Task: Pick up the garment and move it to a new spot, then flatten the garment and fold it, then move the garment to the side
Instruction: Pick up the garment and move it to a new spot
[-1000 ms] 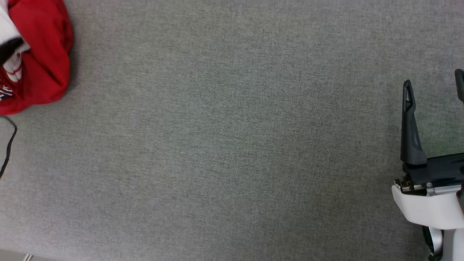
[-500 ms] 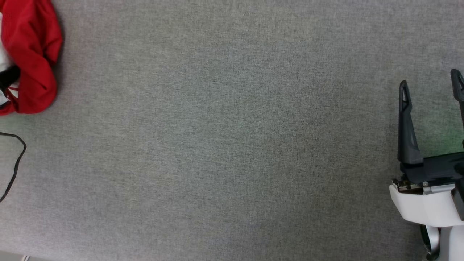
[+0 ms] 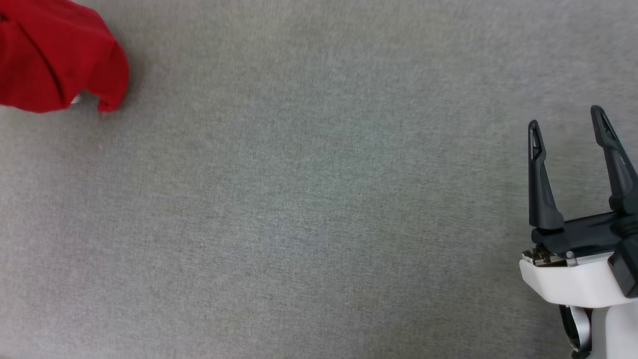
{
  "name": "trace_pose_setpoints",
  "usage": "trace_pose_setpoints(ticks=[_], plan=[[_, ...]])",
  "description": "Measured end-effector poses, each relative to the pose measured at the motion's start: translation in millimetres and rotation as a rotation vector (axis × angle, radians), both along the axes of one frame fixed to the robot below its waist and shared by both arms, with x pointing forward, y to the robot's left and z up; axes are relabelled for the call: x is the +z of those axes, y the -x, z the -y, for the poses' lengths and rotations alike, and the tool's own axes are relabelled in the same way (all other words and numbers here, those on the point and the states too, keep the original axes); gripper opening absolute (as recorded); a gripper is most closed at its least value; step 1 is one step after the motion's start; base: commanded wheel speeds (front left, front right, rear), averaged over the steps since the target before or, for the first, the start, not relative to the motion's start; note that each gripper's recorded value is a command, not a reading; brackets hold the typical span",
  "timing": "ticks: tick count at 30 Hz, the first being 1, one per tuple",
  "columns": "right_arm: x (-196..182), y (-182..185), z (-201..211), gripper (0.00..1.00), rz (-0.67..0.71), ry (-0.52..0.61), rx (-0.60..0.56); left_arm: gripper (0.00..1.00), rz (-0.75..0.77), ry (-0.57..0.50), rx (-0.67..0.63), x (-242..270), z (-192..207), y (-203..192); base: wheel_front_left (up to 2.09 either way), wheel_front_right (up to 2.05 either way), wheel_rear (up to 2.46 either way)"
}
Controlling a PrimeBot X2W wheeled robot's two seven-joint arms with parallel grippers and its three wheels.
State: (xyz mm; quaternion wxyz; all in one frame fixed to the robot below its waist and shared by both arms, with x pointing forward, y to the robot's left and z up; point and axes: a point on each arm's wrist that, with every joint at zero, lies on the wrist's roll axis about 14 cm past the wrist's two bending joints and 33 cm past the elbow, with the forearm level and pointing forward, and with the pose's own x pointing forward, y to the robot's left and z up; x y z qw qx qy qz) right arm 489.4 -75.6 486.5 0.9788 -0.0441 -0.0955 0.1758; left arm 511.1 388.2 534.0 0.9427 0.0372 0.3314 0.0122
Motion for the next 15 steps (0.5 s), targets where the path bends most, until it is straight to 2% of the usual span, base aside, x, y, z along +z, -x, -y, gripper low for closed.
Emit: trace_pose_setpoints(ticks=[8, 15], plan=[[31.9, 17.0, 18.8, 1.00, 0.039, -0.032, -0.043, 0.00, 0.179, -0.152, -0.272, 88.0, 67.0, -14.3, 0.00, 0.00, 0.00], [50.8, 36.0, 47.1, 1.00, 0.059, -0.035, -0.114, 0.00, 0.298, -0.152, -0.530, 134.0, 160.4, -17.9, 0.00, 0.00, 0.00]])
